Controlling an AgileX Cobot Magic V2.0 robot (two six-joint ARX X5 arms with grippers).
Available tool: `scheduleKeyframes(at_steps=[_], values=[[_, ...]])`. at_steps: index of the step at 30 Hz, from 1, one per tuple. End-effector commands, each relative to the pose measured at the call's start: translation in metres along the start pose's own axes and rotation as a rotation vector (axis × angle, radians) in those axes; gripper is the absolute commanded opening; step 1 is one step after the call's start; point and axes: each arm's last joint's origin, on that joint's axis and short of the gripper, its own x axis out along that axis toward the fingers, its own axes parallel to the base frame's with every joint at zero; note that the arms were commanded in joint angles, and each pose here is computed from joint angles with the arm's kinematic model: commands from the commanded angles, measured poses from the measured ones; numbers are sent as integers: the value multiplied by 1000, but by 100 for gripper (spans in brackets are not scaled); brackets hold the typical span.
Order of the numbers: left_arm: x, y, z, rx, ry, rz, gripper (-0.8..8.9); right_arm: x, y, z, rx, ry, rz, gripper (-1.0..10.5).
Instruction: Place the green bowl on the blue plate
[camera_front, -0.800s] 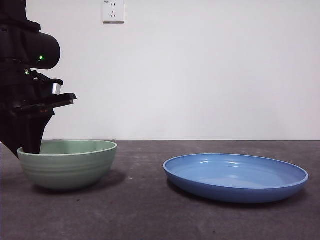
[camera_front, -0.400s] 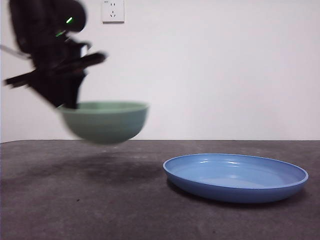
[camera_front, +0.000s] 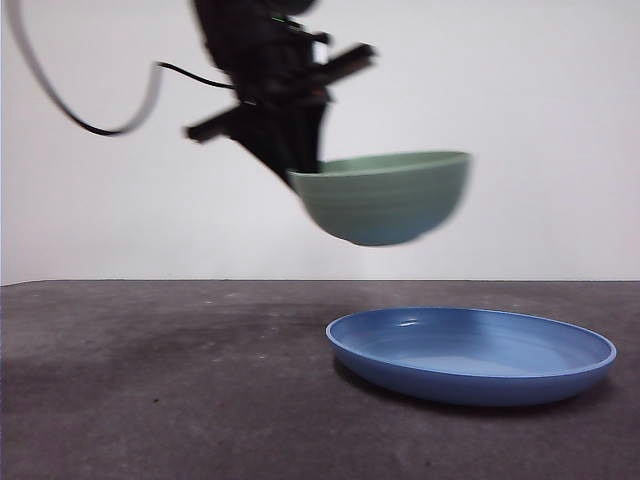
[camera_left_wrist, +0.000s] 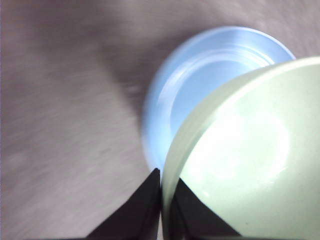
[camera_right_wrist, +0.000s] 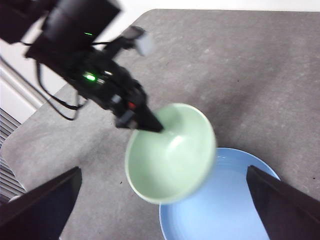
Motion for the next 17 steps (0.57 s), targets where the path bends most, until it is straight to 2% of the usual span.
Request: scheduleKeyframes(at_steps=[1, 5, 11, 17], values=[[13, -18, 18, 37, 22, -13, 15, -2, 3, 5, -24, -19, 7, 586], [40, -31, 31, 65, 61, -14, 15, -2, 3, 5, -24, -18, 8, 586], [88, -28, 30, 55, 174, 11, 15, -2, 3, 5, -24, -18, 7, 586], [104, -33, 28, 69, 184, 8, 15, -2, 3, 5, -24, -18, 8, 586]])
